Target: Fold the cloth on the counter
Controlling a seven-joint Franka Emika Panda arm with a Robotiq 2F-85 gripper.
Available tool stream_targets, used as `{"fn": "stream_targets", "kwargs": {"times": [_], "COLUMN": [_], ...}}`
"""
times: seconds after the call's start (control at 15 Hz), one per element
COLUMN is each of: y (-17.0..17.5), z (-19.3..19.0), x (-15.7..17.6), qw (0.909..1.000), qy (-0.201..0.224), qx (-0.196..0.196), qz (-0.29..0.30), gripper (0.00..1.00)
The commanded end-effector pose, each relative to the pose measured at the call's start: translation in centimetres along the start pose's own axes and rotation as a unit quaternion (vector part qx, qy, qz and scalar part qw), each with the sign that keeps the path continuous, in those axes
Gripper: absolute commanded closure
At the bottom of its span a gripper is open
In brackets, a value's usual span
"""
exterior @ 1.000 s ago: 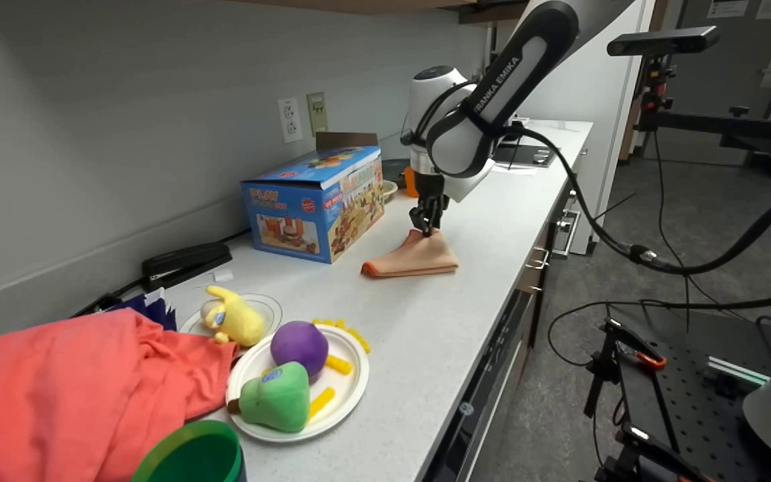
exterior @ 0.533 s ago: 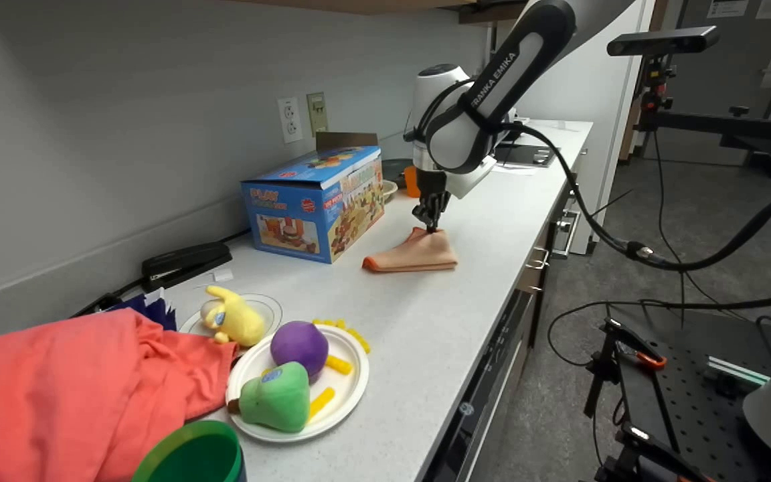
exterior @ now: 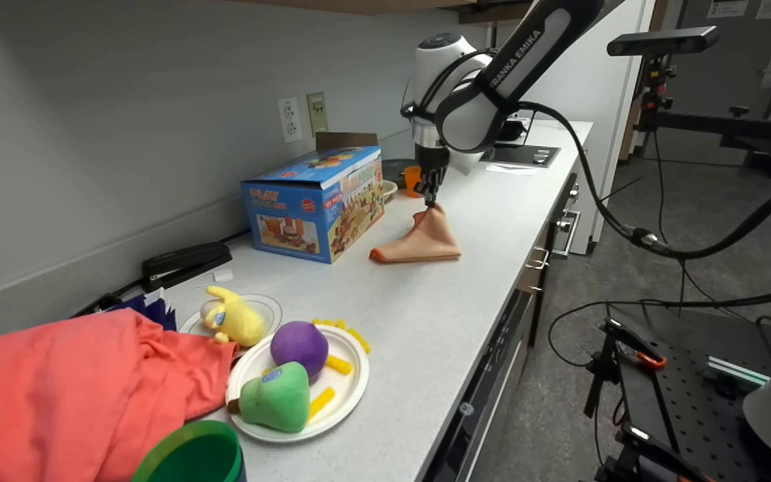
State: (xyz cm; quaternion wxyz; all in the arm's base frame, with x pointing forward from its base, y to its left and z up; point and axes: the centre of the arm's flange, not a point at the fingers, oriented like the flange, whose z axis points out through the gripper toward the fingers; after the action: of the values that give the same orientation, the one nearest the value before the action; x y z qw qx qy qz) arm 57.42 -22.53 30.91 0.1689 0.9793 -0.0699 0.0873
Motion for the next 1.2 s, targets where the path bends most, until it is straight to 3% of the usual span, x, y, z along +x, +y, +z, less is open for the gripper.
{"fn": "stream_targets", "kwargs": {"times": [0.0, 0.67, 1.13], "y": [-1.0, -7.6, -13.8], "z": [-3.6, -9.3, -9.4], "x": [-0.2, 0.8, 0.5], "qw": [0.9992, 0.9871, 0.9707], "qy": [0.022, 0.068, 0.069], "qx": [0.002, 0.045, 0.080], "qz": [-0.034, -0.138, -0.216], "gripper": [0.99, 0.99, 0.99]}}
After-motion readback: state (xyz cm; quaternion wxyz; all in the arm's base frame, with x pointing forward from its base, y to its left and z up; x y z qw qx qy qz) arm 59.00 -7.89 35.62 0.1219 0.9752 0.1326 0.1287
